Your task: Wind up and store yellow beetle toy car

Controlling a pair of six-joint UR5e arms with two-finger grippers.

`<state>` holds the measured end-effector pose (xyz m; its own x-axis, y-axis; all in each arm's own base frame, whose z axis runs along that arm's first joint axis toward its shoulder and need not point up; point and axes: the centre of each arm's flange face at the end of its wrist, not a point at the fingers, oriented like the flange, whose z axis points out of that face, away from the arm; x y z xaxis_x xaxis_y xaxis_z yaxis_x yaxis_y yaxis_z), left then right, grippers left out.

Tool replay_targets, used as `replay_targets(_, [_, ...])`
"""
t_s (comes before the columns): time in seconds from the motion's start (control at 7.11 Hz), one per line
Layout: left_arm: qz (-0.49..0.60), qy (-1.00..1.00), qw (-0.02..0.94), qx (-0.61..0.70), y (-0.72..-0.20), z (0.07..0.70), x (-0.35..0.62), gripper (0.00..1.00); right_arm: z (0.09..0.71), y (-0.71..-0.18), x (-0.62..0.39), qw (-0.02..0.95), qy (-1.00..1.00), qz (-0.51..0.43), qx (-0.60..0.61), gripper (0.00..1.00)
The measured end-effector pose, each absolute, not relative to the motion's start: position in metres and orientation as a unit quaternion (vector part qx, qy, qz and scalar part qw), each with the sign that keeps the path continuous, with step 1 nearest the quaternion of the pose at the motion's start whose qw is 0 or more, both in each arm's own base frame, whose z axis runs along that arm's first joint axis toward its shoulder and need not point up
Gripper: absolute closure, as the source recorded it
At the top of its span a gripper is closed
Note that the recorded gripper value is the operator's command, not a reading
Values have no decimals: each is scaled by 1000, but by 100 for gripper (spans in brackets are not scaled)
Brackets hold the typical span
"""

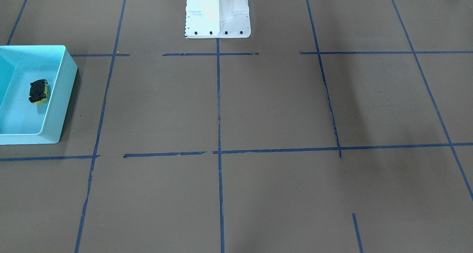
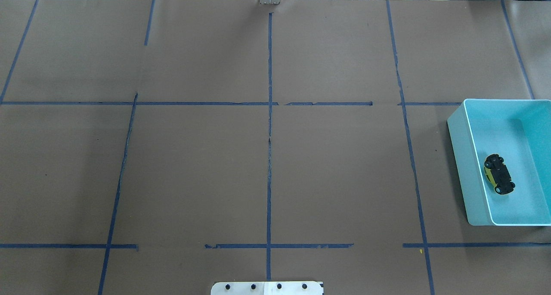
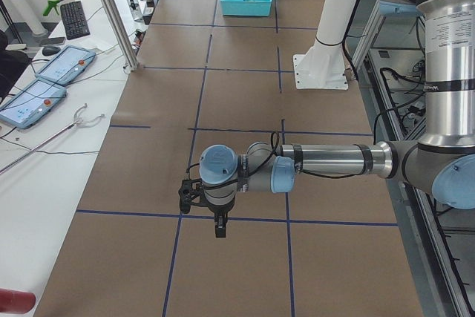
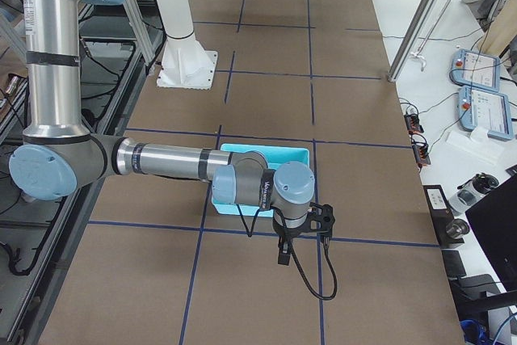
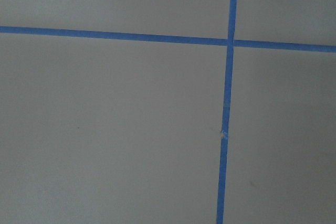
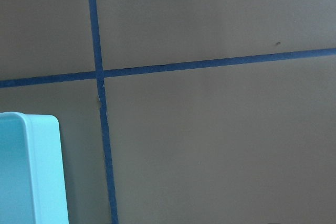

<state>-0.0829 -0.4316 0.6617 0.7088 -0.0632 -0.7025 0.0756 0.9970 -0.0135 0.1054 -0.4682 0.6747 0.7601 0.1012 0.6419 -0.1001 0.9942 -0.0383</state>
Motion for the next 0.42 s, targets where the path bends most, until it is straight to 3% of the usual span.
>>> replay_targets(0.42, [-37,380,924,8,-432,662,-83,0,673,-470,105,938,-343,54,-1,1])
